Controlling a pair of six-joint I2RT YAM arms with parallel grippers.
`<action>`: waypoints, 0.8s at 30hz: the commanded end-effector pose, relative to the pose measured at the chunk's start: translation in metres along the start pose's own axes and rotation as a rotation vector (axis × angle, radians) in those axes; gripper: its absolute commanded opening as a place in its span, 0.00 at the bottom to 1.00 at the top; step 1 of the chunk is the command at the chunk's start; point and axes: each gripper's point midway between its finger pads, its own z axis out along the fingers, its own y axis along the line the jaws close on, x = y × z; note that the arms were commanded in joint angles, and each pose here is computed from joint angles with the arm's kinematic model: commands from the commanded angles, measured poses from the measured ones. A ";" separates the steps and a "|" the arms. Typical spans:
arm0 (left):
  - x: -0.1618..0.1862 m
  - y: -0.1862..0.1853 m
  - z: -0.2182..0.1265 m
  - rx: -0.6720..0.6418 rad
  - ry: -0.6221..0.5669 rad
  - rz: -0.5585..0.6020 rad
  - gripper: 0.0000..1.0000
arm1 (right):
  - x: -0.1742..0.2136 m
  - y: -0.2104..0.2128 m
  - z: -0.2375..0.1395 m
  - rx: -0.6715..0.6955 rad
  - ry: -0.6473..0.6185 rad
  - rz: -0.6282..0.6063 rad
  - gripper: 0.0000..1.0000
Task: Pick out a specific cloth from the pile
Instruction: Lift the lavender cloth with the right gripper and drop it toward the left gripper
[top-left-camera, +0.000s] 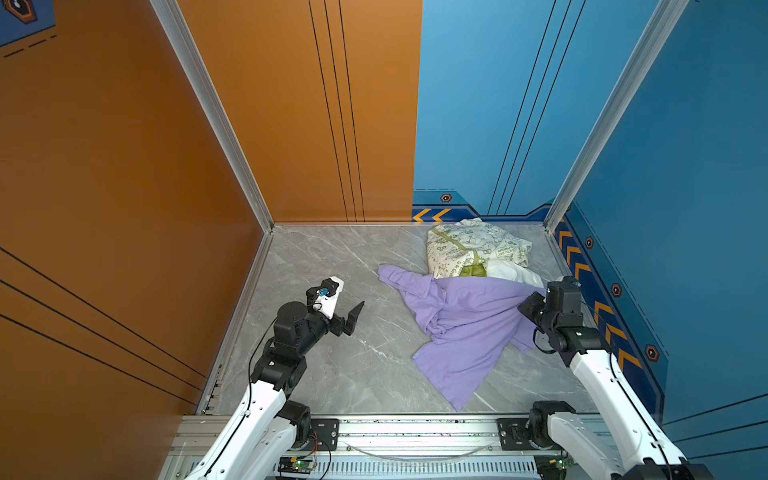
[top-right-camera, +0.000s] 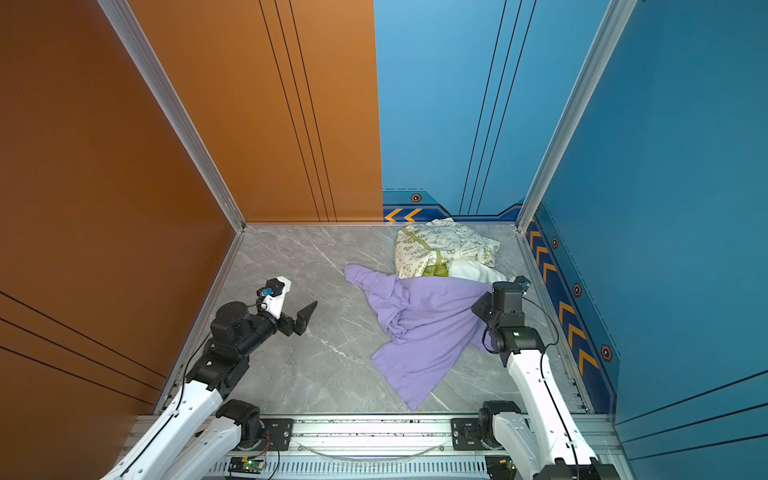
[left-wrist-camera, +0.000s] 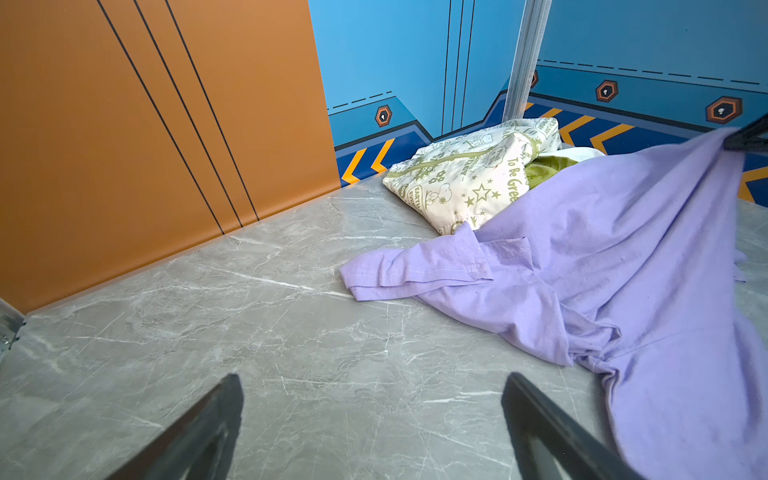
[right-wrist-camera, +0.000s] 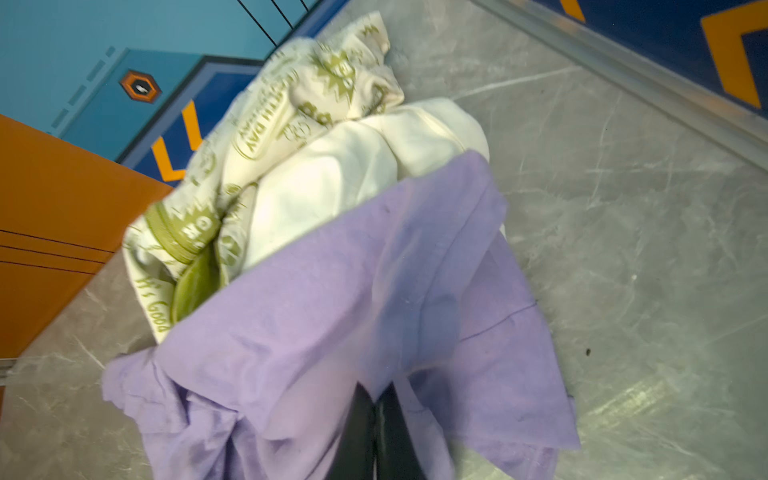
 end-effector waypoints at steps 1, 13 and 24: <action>0.002 -0.006 0.000 0.022 0.000 0.021 0.98 | -0.035 0.020 -0.027 -0.038 -0.113 -0.003 0.00; -0.001 -0.005 -0.002 0.018 -0.011 0.024 0.98 | -0.067 0.161 -0.098 -0.356 -0.239 -0.239 0.00; -0.006 -0.003 -0.007 -0.003 -0.032 0.031 0.98 | -0.025 0.337 -0.163 -0.693 -0.227 -0.525 0.00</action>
